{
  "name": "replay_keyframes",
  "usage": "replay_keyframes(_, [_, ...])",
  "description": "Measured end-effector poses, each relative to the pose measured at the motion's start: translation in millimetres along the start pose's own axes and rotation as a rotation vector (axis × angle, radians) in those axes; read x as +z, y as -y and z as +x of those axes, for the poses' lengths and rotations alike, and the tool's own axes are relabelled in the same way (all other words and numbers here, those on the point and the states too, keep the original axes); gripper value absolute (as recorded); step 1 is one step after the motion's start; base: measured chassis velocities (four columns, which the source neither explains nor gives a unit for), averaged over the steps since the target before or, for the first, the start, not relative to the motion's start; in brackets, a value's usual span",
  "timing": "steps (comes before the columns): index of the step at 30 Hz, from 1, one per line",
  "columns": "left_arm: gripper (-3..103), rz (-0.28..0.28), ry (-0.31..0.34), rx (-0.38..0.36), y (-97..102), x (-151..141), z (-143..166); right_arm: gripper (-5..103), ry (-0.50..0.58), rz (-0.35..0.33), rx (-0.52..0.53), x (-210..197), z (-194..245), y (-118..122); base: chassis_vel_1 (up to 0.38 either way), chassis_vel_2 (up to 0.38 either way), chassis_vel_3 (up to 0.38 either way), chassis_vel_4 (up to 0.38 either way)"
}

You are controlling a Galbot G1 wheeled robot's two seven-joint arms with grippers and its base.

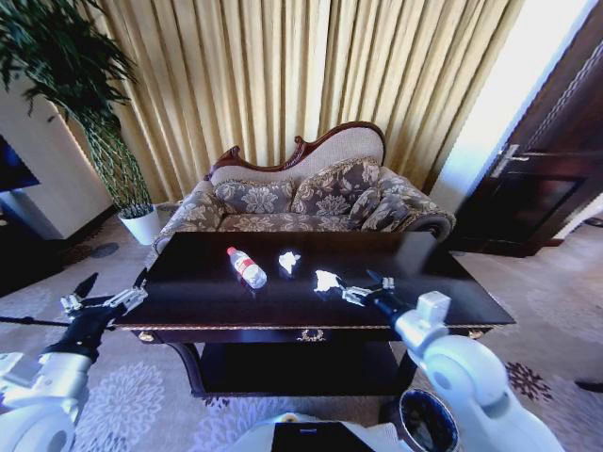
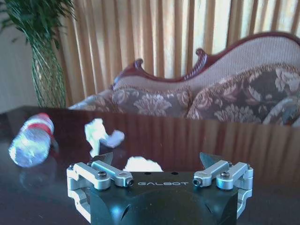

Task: Move to the front of the table and place the trash on the table into the trash bin.

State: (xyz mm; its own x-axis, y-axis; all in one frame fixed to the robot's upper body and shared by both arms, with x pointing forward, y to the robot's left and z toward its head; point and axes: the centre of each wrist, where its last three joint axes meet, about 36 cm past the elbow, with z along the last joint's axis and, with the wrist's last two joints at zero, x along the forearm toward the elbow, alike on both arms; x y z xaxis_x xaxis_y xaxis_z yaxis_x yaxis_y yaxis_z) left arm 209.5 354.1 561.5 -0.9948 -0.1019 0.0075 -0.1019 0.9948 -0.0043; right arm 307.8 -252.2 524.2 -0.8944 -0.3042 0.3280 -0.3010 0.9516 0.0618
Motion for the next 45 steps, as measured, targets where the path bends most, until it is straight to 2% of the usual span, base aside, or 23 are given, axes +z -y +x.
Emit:
replay_keyframes(11, [100, 0.004, -0.015, 0.001, 4.2, 4, 0, 100, -0.033, 0.002, 0.044, 11, -28, 15, 0.0, 0.0, 0.0, 0.0])
replay_keyframes(27, [100, 0.001, -0.044, -0.011, 4.6, 5, 1, 100, -0.054, -0.001, -0.001, 18, -35, 2, 0.0, 0.0, 0.0, 0.0])
replay_keyframes(38, [100, -0.003, -0.043, -0.008, 6.1, 6, 0, 101, -0.075, 0.008, 0.014, 30, -52, 5, 0.0, 0.0, 0.0, 0.0])
replay_keyframes(39, [100, -0.003, -0.042, -0.007, 6.2, 6, 0, 97, -0.075, 0.01, 0.015, 31, -53, 5, 0.0, 0.0, 0.0, 0.0])
replay_keyframes(42, [100, -0.003, -0.041, -0.007, 6.2, 6, -1, 94, -0.073, 0.011, 0.016, 31, -53, 5, 0.0, 0.0, 0.0, 0.0])
replay_keyframes(43, [100, -0.001, -0.04, -0.005, 6.8, 6, -1, 84, -0.072, 0.011, 0.015, 32, -53, 5, 0.0, 0.0, 0.0, 0.0])
replay_keyframes(45, [100, 0.0, -0.041, -0.003, 7.3, 6, -1, 84, -0.072, 0.011, 0.015, 32, -53, 5, 0.0, 0.0, 0.0, 0.0])
